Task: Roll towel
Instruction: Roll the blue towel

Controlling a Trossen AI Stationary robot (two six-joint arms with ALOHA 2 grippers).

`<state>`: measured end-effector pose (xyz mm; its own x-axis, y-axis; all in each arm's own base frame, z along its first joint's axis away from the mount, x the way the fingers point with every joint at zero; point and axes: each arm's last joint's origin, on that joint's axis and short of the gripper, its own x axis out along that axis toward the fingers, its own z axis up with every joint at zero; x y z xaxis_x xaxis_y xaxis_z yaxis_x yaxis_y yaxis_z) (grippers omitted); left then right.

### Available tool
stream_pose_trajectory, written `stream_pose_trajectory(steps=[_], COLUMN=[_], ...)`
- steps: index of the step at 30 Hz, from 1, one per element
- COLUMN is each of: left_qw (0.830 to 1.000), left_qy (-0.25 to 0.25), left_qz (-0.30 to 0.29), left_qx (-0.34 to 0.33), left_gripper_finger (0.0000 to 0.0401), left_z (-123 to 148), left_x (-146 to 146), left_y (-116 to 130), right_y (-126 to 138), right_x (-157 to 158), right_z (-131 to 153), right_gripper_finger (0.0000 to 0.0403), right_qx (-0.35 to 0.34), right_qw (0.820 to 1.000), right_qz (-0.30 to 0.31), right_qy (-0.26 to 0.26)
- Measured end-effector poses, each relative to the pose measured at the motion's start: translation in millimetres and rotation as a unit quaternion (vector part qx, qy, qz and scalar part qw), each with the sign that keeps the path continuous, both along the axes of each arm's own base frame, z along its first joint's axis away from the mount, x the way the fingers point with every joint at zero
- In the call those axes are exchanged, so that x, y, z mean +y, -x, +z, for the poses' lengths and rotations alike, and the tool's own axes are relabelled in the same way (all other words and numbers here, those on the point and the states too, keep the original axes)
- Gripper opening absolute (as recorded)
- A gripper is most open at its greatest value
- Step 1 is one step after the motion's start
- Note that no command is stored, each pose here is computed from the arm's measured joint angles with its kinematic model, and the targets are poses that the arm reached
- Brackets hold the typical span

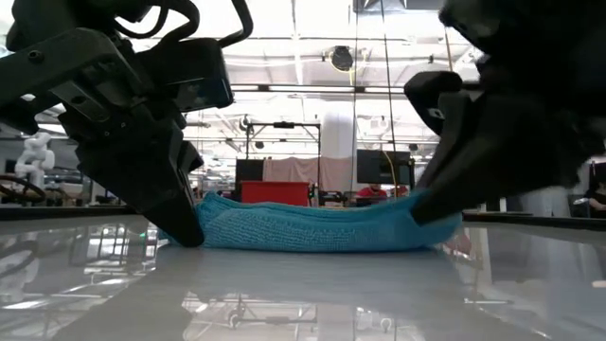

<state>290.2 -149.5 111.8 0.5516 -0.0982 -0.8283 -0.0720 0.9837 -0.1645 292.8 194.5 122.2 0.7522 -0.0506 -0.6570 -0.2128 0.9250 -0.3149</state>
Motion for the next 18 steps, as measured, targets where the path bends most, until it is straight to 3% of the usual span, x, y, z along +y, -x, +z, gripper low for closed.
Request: stream_pose_trajectory(steps=[6,11,18], left_qw=[1.000,0.999,0.998], left_qy=[-0.004,-0.002,-0.008], left_qz=[-0.019,-0.048,-0.069], left_qx=[-0.005,-0.006,0.000], left_gripper_finger=[0.0011,0.0029,0.0098], left_z=[4,11,16], left_x=[-1,-5,-13], left_y=[1,5,14], right_y=[-9,-19,-27], right_x=[-16,-35,-49], right_z=[12,10,10], right_gripper_finger=[0.0003,0.0002,0.0001], right_qx=[0.003,0.045,0.058], right_qw=[0.990,0.961,0.943], right_qz=[-0.073,-0.130,-0.162], right_qy=[-0.125,-0.241,-0.285])
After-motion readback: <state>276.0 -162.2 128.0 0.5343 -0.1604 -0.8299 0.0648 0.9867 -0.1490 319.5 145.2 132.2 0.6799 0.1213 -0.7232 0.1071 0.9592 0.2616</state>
